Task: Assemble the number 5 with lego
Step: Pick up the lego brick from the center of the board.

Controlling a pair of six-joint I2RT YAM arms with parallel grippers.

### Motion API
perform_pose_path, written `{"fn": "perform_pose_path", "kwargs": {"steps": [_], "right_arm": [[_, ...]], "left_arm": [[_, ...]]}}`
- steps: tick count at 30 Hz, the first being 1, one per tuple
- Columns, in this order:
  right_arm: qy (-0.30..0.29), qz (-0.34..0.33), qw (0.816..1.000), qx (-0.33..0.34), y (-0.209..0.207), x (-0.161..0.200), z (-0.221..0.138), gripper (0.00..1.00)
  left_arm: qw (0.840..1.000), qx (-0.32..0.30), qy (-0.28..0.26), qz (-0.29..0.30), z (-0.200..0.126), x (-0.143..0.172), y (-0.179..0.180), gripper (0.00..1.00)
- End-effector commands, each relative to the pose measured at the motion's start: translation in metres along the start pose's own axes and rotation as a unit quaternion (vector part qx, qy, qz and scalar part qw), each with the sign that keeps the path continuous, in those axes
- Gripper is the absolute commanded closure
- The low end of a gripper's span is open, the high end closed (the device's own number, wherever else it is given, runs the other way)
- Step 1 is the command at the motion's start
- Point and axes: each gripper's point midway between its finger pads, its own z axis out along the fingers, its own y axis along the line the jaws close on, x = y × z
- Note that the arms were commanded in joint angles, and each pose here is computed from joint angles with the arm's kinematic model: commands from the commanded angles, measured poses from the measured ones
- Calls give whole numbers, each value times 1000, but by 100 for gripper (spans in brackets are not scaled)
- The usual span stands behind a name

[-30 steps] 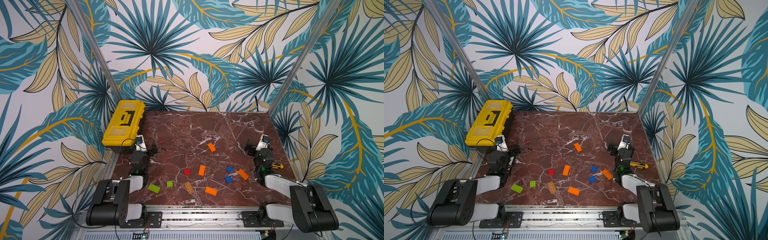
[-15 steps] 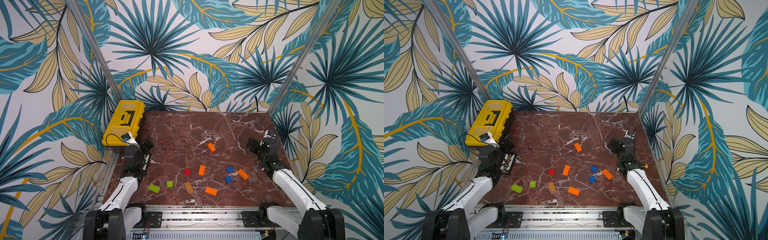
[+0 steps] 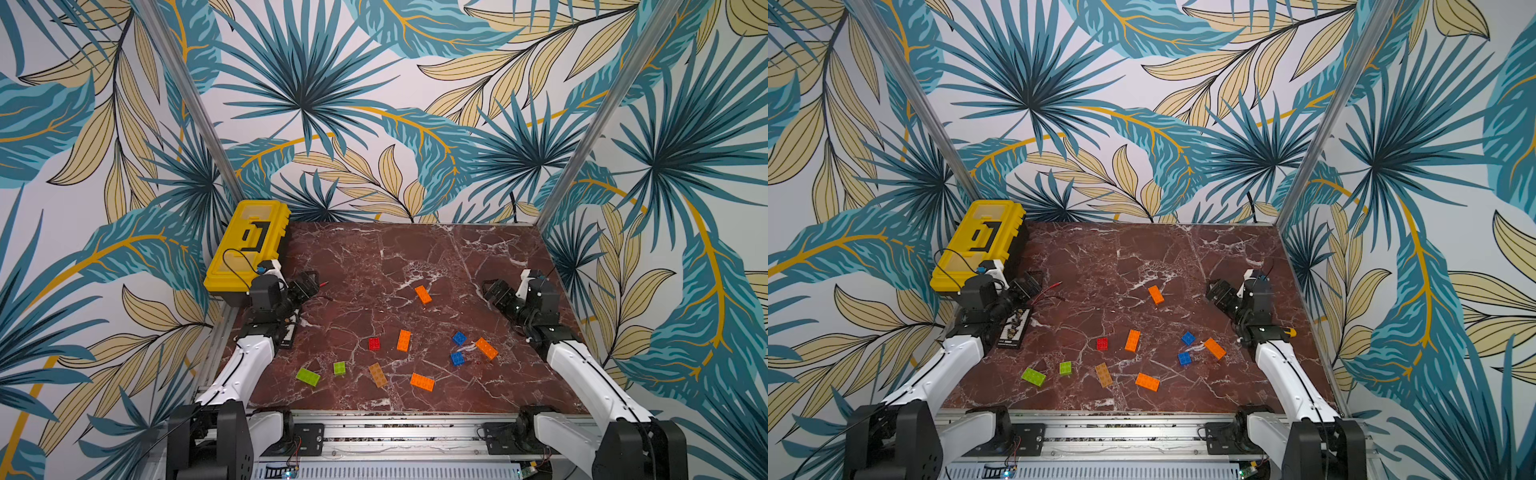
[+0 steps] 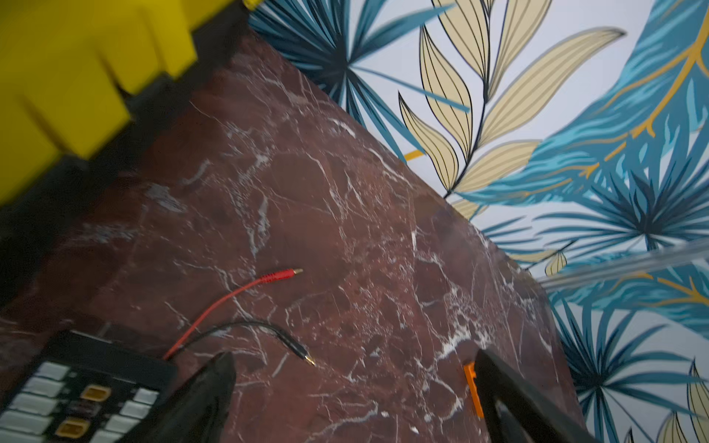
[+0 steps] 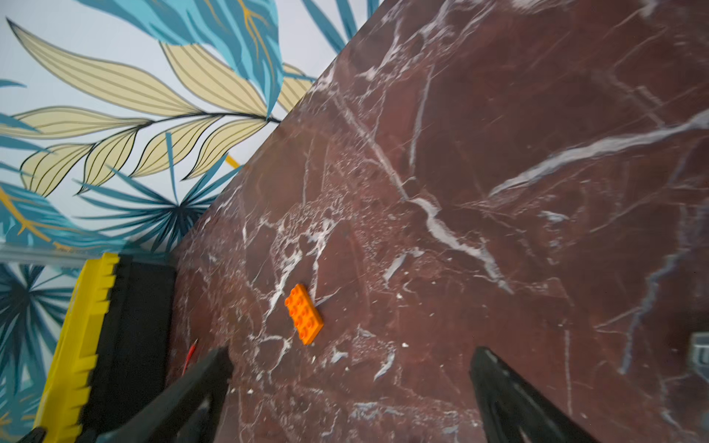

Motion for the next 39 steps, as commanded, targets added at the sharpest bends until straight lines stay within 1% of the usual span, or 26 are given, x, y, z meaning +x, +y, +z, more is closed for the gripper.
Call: {"fn": "perform_pose_path", "kwargs": {"steps": [1, 4, 6, 8, 12, 13, 16, 18, 20, 22, 23, 25, 28, 31, 32, 33, 34, 35, 36, 37, 39], "right_arm": [[136, -7, 990, 24, -8, 57, 0, 1], [168, -55, 983, 54, -4, 80, -1, 1], [184, -92, 975, 85, -5, 92, -4, 1], [206, -139, 961, 118, -6, 104, -8, 1], [236, -231, 925, 189, -8, 121, -20, 1], [239, -248, 916, 205, -9, 124, -22, 1], [244, -285, 899, 225, -6, 135, -24, 1], [243, -296, 898, 219, 2, 144, -23, 1], [241, -297, 901, 204, 11, 157, -21, 1], [244, -289, 909, 172, 25, 173, -16, 1], [255, -279, 915, 143, 34, 184, -12, 1], [270, -257, 921, 109, 44, 202, -7, 4], [272, -263, 922, 84, 59, 218, -2, 7], [280, -265, 920, 76, 70, 230, 6, 9], [280, -264, 920, 76, 74, 230, 10, 9], [285, -276, 915, 72, 80, 241, 10, 9], [282, -278, 916, 72, 84, 244, 12, 10], [276, -277, 917, 74, 87, 246, 14, 11], [269, -274, 920, 76, 89, 247, 17, 13], [261, -271, 923, 79, 90, 247, 19, 17], [251, -263, 927, 88, 89, 248, 23, 20]], "left_arm": [[997, 21, 54, 41, -1, 30, -35, 0], [994, 35, 87, 50, 1, 57, -48, 0], [991, 32, 113, 70, 2, 77, -54, 0], [988, 24, 128, 84, 0, 92, -55, 0], [985, 38, 147, 87, -6, 116, -63, 0], [983, 39, 153, 92, -7, 122, -64, 0], [979, 38, 177, 99, -6, 139, -65, 0], [976, 36, 190, 104, -5, 152, -67, 0], [975, 27, 196, 104, -6, 163, -66, 0], [976, 21, 197, 95, -6, 170, -64, 0], [976, 19, 199, 90, -7, 174, -63, 0], [976, 13, 203, 84, -8, 178, -58, 0], [975, 0, 203, 88, -13, 178, -52, 0], [978, -23, 182, 96, -23, 169, -42, 0], [980, -34, 171, 96, -26, 164, -38, 0], [981, -42, 160, 97, -30, 160, -34, 0], [983, -56, 142, 97, -33, 153, -29, 0], [985, -71, 128, 95, -37, 147, -23, 0], [987, -80, 106, 87, -40, 139, -20, 0], [986, -97, 102, 86, -44, 139, -11, 0], [988, -99, 85, 82, -48, 134, -7, 0]]}}
